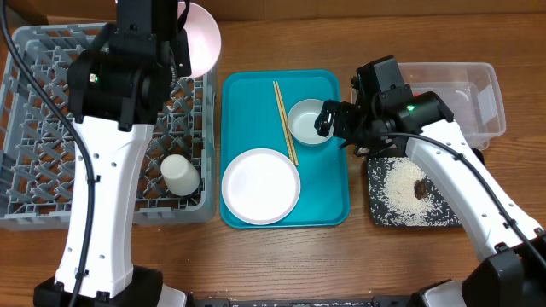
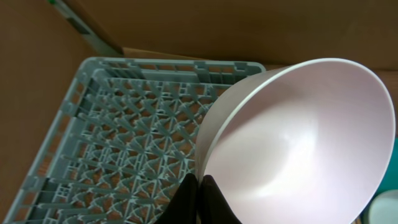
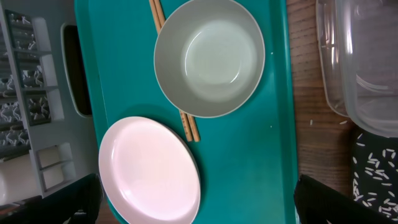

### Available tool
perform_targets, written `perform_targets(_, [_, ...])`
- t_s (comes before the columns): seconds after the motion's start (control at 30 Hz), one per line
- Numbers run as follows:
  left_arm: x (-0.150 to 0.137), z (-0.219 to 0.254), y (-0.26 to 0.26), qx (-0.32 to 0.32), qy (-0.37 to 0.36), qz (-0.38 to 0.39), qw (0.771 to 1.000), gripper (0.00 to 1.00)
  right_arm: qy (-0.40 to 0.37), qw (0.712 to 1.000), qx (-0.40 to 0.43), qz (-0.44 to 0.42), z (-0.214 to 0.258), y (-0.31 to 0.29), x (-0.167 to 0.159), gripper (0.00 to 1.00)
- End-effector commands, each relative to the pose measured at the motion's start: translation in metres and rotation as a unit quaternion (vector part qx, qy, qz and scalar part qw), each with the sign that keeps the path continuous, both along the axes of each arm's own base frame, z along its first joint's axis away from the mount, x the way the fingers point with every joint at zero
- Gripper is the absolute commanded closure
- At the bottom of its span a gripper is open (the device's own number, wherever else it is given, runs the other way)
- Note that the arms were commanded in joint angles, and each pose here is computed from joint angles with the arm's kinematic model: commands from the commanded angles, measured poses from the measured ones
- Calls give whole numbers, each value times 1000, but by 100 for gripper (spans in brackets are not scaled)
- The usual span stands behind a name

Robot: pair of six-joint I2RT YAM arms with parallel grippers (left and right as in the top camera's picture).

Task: Sort waste into correct bins and load items into the dishwasher
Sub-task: 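Carry the pink bowl to the rack's back edge and stand it upright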

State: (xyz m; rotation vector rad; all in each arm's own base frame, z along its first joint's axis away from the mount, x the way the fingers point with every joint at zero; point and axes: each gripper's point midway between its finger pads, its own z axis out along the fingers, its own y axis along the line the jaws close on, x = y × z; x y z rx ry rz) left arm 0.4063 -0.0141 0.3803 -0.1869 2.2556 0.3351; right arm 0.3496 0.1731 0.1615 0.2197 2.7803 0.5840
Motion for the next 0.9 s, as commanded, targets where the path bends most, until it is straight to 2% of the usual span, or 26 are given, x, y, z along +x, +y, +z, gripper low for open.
perform_targets(0.0, [-1, 17, 19, 41, -34, 59, 997, 96, -23, 1000, 4, 0, 16, 2, 5, 0])
perform_targets(0.2, [17, 17, 40, 105, -51, 128, 985, 96, -23, 1000, 4, 0, 16, 2, 5, 0])
perform_targets(0.43, [48, -25, 50, 197, -5, 177, 964, 96, -23, 1000, 4, 0, 16, 2, 5, 0])
perform_targets(0.7, [77, -70, 42, 346, 39, 216, 912, 96, -23, 1000, 4, 0, 16, 2, 5, 0])
perform_targets(0.87, [90, -104, 43, 386, 75, 215, 894, 96, -23, 1000, 4, 0, 16, 2, 5, 0])
